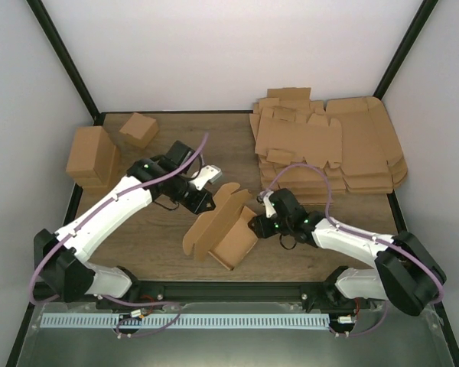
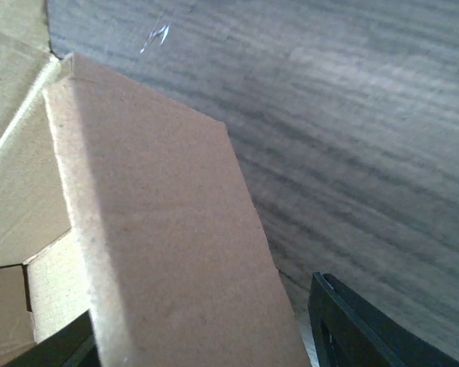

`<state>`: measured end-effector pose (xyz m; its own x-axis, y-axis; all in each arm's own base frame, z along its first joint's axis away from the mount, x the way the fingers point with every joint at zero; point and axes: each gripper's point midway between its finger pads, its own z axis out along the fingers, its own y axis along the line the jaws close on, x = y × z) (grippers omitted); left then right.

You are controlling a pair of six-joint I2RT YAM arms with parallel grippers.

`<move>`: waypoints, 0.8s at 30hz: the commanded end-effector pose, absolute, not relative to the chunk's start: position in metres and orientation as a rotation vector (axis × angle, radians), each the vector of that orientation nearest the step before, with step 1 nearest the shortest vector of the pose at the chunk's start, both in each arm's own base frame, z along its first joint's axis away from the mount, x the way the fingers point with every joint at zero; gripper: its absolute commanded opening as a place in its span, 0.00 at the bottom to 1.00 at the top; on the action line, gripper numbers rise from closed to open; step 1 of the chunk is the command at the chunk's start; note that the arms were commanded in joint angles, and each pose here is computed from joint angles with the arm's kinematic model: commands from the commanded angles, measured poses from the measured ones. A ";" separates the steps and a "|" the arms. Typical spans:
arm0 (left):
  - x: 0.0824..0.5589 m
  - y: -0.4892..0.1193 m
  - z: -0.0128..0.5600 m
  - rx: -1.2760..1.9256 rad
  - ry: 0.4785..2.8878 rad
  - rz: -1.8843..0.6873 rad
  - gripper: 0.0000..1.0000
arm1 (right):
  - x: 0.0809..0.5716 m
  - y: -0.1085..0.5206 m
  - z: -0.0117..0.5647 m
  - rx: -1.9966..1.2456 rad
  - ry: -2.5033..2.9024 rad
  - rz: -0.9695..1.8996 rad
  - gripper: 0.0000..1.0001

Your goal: Fold the paper box

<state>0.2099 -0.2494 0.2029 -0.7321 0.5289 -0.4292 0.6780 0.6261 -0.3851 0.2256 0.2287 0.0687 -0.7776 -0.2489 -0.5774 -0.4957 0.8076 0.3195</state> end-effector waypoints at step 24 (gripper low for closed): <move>0.231 -0.269 0.198 1.063 2.693 -0.754 0.04 | 0.201 0.256 0.056 -0.667 2.412 0.601 0.34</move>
